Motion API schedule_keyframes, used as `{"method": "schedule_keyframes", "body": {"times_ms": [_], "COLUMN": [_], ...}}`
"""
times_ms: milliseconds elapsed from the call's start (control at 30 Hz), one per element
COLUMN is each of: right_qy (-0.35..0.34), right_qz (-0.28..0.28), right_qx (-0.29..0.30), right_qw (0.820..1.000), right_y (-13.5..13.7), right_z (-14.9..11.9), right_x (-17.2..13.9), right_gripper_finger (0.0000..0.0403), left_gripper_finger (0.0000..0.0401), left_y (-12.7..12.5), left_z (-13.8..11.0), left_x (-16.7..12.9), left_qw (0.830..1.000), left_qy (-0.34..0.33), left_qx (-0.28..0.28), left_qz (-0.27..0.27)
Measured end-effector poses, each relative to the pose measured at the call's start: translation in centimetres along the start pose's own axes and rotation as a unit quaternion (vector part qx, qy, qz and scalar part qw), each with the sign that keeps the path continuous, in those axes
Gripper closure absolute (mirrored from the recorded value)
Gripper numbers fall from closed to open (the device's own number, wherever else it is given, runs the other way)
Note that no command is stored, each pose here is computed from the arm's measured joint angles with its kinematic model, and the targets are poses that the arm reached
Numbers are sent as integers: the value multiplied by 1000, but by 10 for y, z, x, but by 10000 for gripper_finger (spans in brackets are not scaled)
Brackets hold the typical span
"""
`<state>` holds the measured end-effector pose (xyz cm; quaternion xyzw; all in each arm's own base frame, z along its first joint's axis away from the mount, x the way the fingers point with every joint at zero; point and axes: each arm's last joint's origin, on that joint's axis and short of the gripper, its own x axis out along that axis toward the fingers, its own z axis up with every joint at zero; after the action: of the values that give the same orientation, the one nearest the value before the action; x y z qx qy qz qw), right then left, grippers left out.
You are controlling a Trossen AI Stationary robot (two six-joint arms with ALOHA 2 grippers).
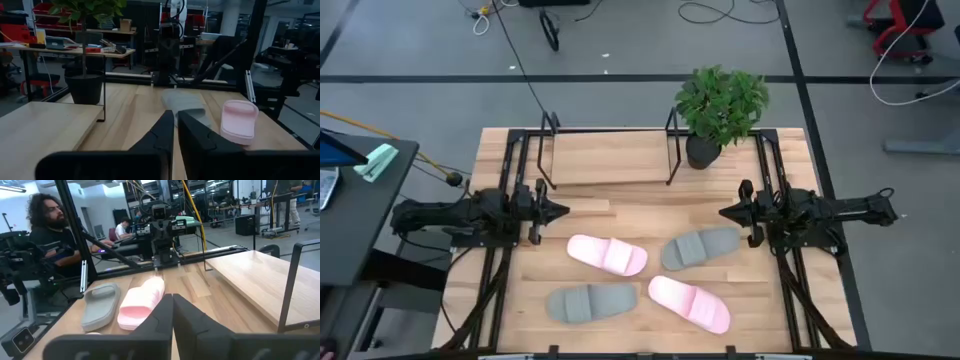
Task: Pick and place slides into the shelf
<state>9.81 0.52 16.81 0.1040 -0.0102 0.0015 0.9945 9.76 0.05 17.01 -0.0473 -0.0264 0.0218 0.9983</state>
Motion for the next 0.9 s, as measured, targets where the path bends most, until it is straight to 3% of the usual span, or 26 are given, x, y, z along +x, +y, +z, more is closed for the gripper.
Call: {"method": "schedule_keyframes", "body": {"times_ms": [900], "right_qy": [0], "right_qz": [0], "right_qx": [0], "right_qw": [1000], "right_y": [0], "right_z": [0], "right_x": [0], "right_gripper_finger": [389], "left_gripper_finger": [372], "left_y": [0], "left_z": [0], "left_x": [0], "left_qw": [1000], "left_qy": [0], "left_qx": [0], "left_qz": [0]}}
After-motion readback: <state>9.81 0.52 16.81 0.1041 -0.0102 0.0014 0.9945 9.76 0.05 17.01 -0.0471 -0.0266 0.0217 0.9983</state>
